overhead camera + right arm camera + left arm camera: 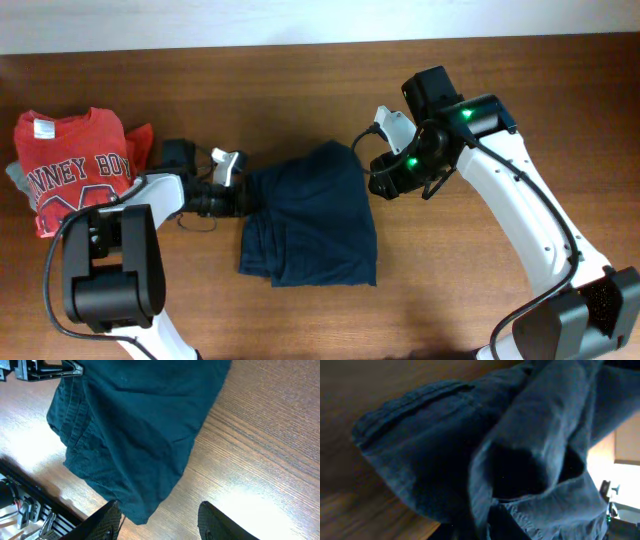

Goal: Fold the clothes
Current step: 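Lift the folded pants with the left gripper and place them on the red shirts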

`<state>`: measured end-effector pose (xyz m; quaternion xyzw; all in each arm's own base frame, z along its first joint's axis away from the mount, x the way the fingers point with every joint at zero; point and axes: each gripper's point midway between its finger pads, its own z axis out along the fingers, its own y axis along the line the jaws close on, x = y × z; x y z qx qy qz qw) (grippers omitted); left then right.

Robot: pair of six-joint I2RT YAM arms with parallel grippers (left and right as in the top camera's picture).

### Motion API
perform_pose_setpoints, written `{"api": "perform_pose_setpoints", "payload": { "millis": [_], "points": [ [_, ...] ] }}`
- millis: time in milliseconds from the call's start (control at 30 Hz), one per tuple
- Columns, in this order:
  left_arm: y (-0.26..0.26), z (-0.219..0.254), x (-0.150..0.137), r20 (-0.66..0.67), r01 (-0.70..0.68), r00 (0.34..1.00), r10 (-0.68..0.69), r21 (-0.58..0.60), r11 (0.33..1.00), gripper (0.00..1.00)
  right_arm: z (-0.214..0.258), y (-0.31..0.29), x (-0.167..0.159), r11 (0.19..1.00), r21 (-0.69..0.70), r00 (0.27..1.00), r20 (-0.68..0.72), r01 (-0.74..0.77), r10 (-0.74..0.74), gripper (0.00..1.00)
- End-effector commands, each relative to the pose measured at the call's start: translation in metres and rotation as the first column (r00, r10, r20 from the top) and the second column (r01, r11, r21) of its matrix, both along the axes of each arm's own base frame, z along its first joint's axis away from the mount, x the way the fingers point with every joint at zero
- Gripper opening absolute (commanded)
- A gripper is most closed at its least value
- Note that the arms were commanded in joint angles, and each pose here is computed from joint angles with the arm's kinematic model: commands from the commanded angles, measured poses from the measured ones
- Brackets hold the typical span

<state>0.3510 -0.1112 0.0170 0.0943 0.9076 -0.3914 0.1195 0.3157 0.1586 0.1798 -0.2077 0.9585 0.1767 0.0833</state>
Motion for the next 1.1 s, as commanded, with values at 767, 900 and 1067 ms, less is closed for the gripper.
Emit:
{"api": "perform_pose_setpoints", "payload": {
  "millis": [767,900,1067],
  "points": [
    [0.075,0.216,0.066,0.549,-0.357,0.833,0.075,0.430,0.829,0.01,0.000,-0.014,-0.006,0.998,-0.067,1.000,-0.006,0.007,-0.007,0.54],
    [0.114,0.271,0.067,0.666,-0.541,0.739,0.100,0.498,0.678,0.01,0.000,-0.014,-0.007,0.998,-0.069,1.000,-0.012,0.005,-0.006,0.54],
    [0.158,0.317,0.067,0.747,-0.681,0.648,0.148,0.481,0.552,0.01,-0.001,-0.015,-0.011,0.997,-0.073,1.000,-0.024,0.001,-0.003,0.54]
  ]
}}
